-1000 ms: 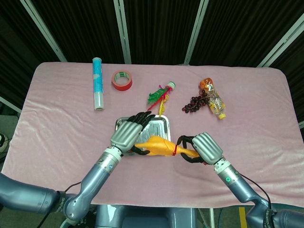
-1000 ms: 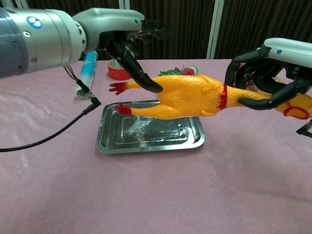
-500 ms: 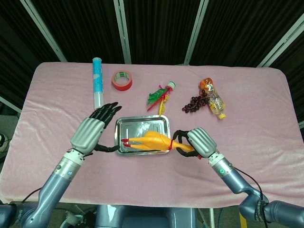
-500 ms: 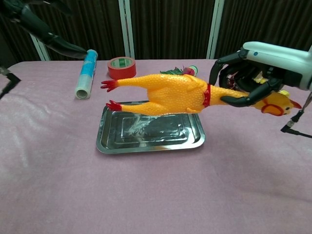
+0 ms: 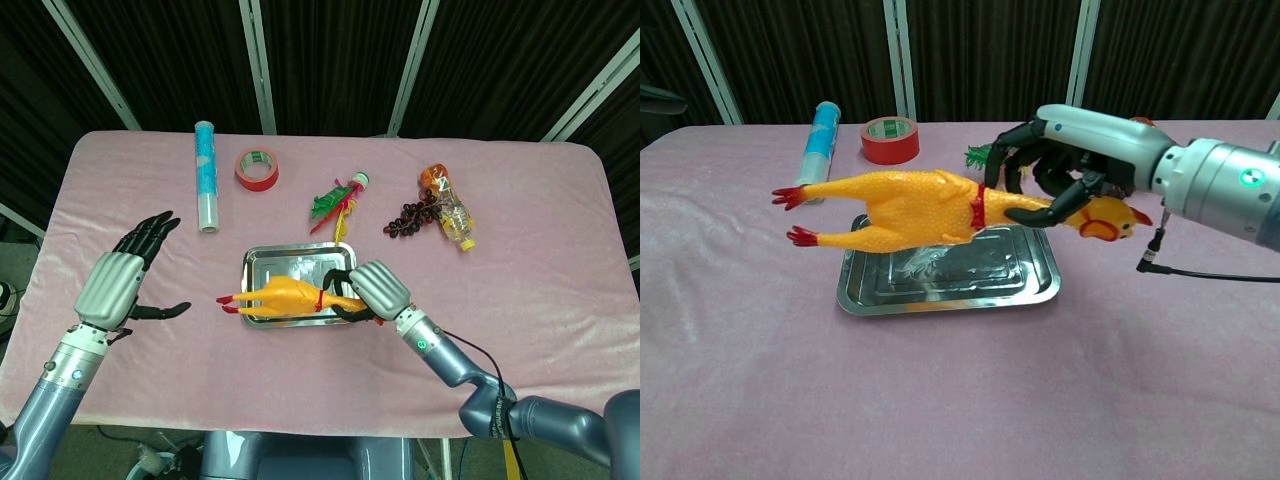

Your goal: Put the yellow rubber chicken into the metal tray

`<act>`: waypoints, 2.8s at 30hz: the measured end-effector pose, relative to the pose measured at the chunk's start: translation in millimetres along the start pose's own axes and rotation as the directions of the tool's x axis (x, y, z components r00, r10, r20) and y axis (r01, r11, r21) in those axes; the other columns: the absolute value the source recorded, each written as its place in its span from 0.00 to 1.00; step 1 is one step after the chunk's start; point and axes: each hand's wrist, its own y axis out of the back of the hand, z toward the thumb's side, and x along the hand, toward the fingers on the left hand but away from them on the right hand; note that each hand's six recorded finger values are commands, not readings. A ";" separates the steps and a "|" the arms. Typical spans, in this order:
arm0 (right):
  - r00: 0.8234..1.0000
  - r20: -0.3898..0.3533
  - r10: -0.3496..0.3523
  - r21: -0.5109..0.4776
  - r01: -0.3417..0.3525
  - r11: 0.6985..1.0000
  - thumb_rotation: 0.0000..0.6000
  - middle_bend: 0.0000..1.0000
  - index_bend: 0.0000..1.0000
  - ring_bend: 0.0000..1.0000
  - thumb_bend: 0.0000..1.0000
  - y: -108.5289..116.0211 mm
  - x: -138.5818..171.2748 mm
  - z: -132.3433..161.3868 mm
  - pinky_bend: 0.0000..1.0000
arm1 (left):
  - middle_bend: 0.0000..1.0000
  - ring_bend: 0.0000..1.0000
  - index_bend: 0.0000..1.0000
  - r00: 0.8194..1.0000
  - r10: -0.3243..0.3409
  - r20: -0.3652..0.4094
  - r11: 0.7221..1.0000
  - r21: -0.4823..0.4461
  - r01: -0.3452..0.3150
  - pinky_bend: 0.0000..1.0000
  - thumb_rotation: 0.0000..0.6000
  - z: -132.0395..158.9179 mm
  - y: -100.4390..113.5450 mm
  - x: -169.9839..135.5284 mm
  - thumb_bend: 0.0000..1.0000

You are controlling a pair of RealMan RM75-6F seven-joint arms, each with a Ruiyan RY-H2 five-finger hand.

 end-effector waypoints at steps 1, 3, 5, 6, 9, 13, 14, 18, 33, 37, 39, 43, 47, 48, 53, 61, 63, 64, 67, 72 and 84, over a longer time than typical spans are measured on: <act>1.000 -0.003 0.003 0.000 -0.003 1.000 1.00 0.79 1.00 0.79 0.89 -2.2 -4.0 1.7 0.89 | 0.00 0.00 0.00 1.000 0.002 -0.009 1.000 -0.003 -0.002 0.13 0.89 -4.1 1.1 -1.0 0.00; 1.000 -0.006 0.009 0.003 -0.009 1.000 1.00 0.79 1.00 0.79 0.89 -6.5 -13.5 4.4 0.89 | 0.00 0.00 0.00 1.000 0.005 -0.021 1.000 -0.008 -0.005 0.14 0.89 -9.9 2.4 -2.3 0.00; 1.000 -0.002 0.015 0.005 -0.015 1.000 1.00 0.79 1.00 0.79 0.89 -10.3 -22.7 5.4 0.89 | 0.00 0.00 0.00 0.999 0.005 -0.036 1.000 -0.012 -0.006 0.14 0.89 -16.7 3.1 -3.8 0.00; 1.000 0.001 0.018 0.005 -0.018 1.000 1.00 0.79 1.00 0.79 0.89 -12.0 -26.4 5.4 0.89 | 0.00 0.00 0.00 0.999 0.003 -0.042 1.000 -0.013 -0.003 0.14 0.89 -19.7 2.9 -4.5 0.00; 1.000 0.017 0.026 0.009 -0.026 1.000 1.00 0.79 1.00 0.79 0.89 -16.6 -36.4 2.7 0.89 | 0.00 0.00 0.00 0.998 -0.006 -0.058 1.000 -0.019 0.005 0.14 0.89 -26.3 2.0 -5.4 0.00; 0.999 0.043 0.030 0.020 -0.031 0.999 1.00 0.79 1.00 0.78 0.89 -20.9 -45.8 -4.3 0.89 | 0.00 0.00 0.00 0.997 -0.011 -0.077 1.000 -0.024 0.009 0.13 0.89 -34.4 1.4 -6.4 0.00; 0.998 0.049 0.031 0.023 -0.032 0.999 1.00 0.79 1.00 0.78 0.89 -21.7 -47.3 -6.1 0.89 | 0.00 0.00 0.00 0.997 -0.013 -0.081 1.000 -0.024 0.011 0.14 0.89 -35.7 1.1 -6.5 0.00; 0.996 0.077 0.035 0.047 -0.039 0.998 1.00 0.79 1.00 0.76 0.89 -25.4 -52.4 -16.1 0.88 | 0.00 0.00 0.00 0.996 -0.021 -0.091 0.999 -0.031 0.019 0.13 0.89 -39.8 -0.6 -5.9 0.00; 0.987 0.117 0.110 0.067 -0.118 0.991 1.00 0.37 0.29 0.30 0.52 -43.0 -53.5 -28.4 0.34 | 0.00 0.00 0.00 0.994 -0.028 -0.106 0.999 -0.044 0.023 0.09 0.89 -42.8 -2.8 -2.9 0.00; 0.985 0.127 0.120 0.068 -0.129 0.989 1.00 0.25 0.13 0.17 0.27 -39.2 -50.9 -30.4 0.25 | 0.00 0.00 0.00 0.994 -0.028 -0.108 0.999 -0.044 0.024 0.09 0.89 -43.5 -3.0 -2.4 0.00; 0.984 0.129 0.119 0.069 -0.128 0.989 1.00 0.23 0.10 0.15 0.22 -36.3 -49.5 -30.8 0.24 | 0.00 0.00 0.00 0.994 -0.028 -0.108 0.999 -0.044 0.024 0.09 0.89 -43.3 -2.9 -1.9 0.00; 0.985 0.139 0.107 0.060 -0.117 0.991 1.00 0.21 0.07 0.13 0.18 -30.0 -46.8 -32.2 0.23 | 0.00 0.00 0.00 0.994 -0.026 -0.103 0.999 -0.043 0.022 0.09 0.89 -41.3 -2.2 -1.0 0.00; 0.984 0.148 0.094 0.061 -0.104 0.993 1.00 0.21 0.07 0.12 0.17 -23.7 -43.5 -35.3 0.22 | 0.00 0.00 0.00 0.995 -0.026 -0.100 0.999 -0.039 0.023 0.09 0.89 -39.9 -1.8 -1.0 0.00; 0.985 0.149 0.091 0.061 -0.101 0.993 1.00 0.21 0.07 0.12 0.17 -22.3 -42.6 -35.8 0.22 | 0.00 0.00 0.00 0.995 -0.026 -0.100 0.999 -0.038 0.022 0.09 0.89 -39.7 -1.7 -0.9 0.00; 0.987 0.151 0.055 0.066 -0.065 0.996 1.00 0.22 0.16 0.17 0.17 -7.8 -35.3 -38.9 0.26 | 0.00 0.00 0.00 0.994 -0.014 -0.107 0.999 -0.034 0.011 0.09 0.94 -41.9 1.9 -1.5 0.00; 0.979 0.174 -0.110 0.096 0.094 0.991 1.00 0.40 0.44 0.37 0.46 48.4 -0.4 -57.9 0.45 | 0.00 0.00 0.00 0.983 0.039 -0.178 0.999 0.027 -0.035 0.09 1.00 -66.0 13.1 -10.3 0.00; 0.967 0.187 -0.175 0.110 0.157 0.982 1.00 0.41 0.45 0.37 0.47 67.0 15.6 -65.3 0.45 | 0.00 0.00 0.01 0.979 0.053 -0.197 0.998 0.046 -0.045 0.09 1.00 -73.3 15.4 -14.0 0.00; 0.960 0.194 -0.204 0.119 0.184 0.976 1.00 0.41 0.45 0.37 0.47 75.3 23.6 -68.9 0.45 | 0.00 0.00 0.02 0.976 0.063 -0.210 0.997 0.059 -0.052 0.09 1.00 -78.1 16.8 -16.8 0.00; 0.929 0.219 -0.297 0.168 0.264 0.950 1.00 0.40 0.45 0.34 0.47 101.8 54.0 -81.5 0.42 | 0.00 0.00 0.02 0.967 0.088 -0.237 0.994 0.086 -0.070 0.07 1.00 -88.1 19.7 -24.4 0.00; 0.873 0.277 -0.402 0.328 0.307 0.893 1.00 0.34 0.37 0.23 0.47 134.5 113.3 -103.9 0.31 | 0.00 0.00 0.02 0.963 0.103 -0.247 0.989 0.131 -0.072 0.03 1.00 -99.0 19.8 -36.2 0.00; 0.788 0.412 -0.458 0.471 0.246 0.847 1.00 0.25 0.18 0.12 0.47 138.5 231.3 -122.6 0.20 | 0.00 0.00 0.02 0.954 0.131 -0.268 0.969 0.237 -0.067 0.02 1.00 -118.1 10.4 -82.7 0.00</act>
